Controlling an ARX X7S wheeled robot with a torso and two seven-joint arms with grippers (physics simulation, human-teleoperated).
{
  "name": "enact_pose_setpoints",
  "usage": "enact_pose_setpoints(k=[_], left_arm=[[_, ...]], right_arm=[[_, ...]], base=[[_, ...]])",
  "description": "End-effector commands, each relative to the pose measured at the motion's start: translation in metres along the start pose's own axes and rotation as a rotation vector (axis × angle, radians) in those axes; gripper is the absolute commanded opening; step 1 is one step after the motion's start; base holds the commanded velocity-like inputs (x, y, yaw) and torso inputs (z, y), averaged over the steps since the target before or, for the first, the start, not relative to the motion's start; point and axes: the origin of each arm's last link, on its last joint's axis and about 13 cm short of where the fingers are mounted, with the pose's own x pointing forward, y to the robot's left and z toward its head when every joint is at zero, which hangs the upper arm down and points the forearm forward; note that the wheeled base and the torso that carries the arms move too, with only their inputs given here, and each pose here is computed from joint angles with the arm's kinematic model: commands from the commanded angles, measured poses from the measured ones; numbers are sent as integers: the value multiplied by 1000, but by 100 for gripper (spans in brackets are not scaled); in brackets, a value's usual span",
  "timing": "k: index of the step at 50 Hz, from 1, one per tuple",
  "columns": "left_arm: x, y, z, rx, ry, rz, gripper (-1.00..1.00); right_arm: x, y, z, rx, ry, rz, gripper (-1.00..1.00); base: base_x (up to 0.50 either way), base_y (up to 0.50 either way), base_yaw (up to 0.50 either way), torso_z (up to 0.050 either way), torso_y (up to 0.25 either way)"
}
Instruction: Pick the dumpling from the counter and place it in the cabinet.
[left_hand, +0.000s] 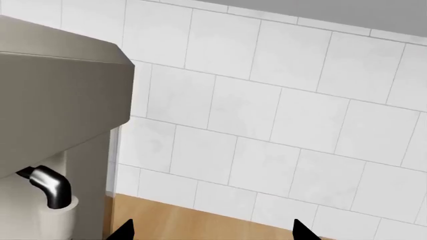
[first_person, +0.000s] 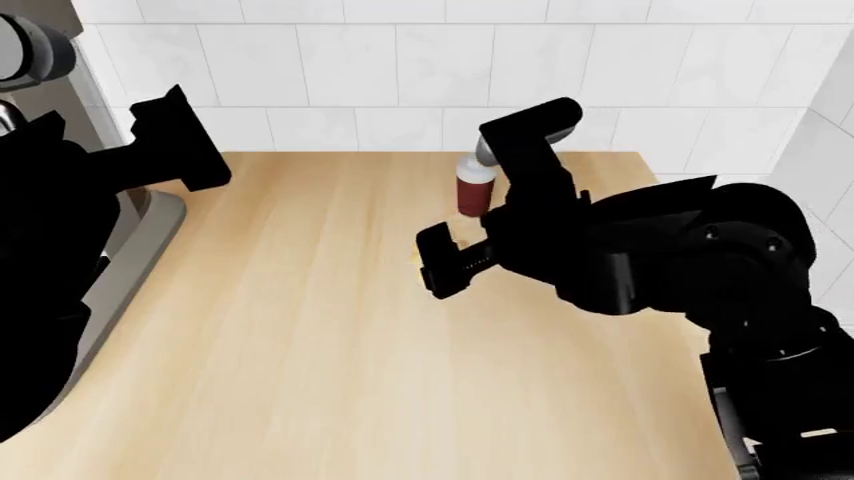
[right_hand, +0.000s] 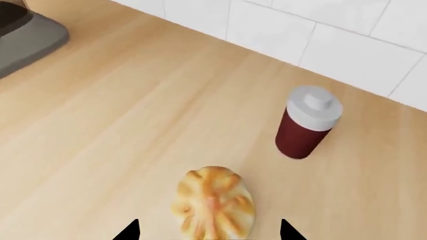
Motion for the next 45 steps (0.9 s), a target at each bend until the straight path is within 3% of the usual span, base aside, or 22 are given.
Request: enact_pose_setpoints(k=[1,33,45], left_arm=[[1,0,0,-1,1,0,100],[-2,1,0,-7,3,1,100],[-1,1,0,-9,5,1,100]], right_arm=[[5,2,-1,-23,25,14,100],[13,10,-11,-48,54,-18,100],[32,0,-7,-57,70,-25,100]], base=[[0,0,0,0,0],[0,0,0,0,0],[0,0,0,0,0]])
